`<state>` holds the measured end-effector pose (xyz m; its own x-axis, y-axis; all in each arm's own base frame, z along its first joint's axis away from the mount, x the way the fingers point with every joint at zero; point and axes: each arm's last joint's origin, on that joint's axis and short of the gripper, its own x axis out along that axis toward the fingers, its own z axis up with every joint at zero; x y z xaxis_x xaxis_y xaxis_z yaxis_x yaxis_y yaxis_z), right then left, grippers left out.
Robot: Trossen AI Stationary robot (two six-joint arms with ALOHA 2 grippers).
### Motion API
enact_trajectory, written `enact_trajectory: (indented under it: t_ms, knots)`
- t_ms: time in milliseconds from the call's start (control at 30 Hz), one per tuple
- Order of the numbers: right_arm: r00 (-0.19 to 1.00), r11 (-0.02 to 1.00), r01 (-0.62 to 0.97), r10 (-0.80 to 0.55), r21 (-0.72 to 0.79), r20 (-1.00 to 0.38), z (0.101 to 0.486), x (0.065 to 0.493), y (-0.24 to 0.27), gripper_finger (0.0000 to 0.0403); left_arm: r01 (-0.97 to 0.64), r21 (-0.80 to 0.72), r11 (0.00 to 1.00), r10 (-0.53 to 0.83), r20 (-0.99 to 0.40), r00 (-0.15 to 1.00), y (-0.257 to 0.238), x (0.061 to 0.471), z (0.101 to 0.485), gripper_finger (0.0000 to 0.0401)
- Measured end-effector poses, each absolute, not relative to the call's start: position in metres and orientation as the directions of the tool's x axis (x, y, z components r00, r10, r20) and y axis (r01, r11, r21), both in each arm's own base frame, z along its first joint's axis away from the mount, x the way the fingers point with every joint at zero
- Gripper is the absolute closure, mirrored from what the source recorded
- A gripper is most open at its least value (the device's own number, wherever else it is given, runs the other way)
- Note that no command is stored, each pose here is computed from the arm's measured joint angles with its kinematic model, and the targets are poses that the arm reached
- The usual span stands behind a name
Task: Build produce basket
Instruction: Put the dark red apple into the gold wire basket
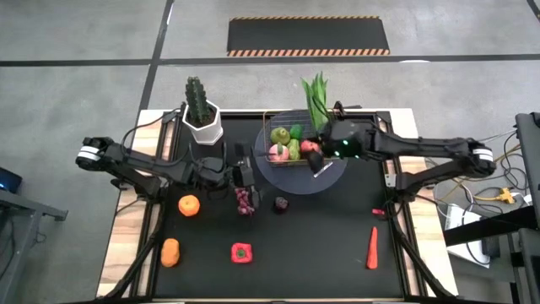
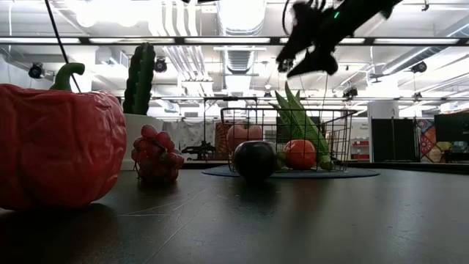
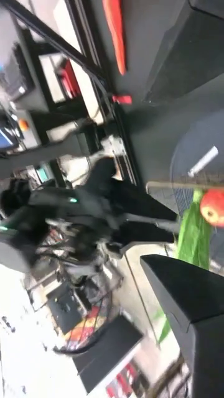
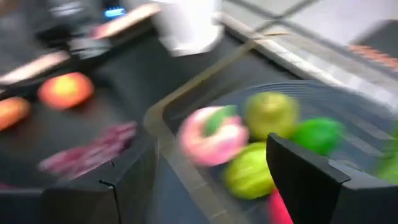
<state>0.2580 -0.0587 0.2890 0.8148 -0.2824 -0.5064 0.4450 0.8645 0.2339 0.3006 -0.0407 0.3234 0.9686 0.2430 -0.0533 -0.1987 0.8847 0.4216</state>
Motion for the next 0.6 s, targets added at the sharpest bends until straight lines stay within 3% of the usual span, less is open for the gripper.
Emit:
enact_trajectory:
  t_ms: [200, 400, 600]
  knots:
    - [0.867, 0.946, 0.211, -0.065, 0.246, -0.494, 0.300, 0.249, -0.008, 0.0155, -0.094, 0.286, 0.954, 0.130, -0.109, 0.986, -0.051, 0.297, 0.304, 0.0008]
    - [0.846, 0.975, 0.037, 0.087, 0.220, -0.526, 0.289, 0.250, 0.040, 0.0175, -0.039, 0.167, 0.985, 0.067, -0.166, 0.984, -0.068, 0.298, 0.281, 0.0008]
    - [0.797, 0.996, 0.019, 0.036, 0.085, -0.602, 0.256, 0.252, 0.076, 0.0181, 0.008, 0.097, 0.995, 0.014, -0.228, 0.973, -0.088, 0.302, 0.260, 0.0008]
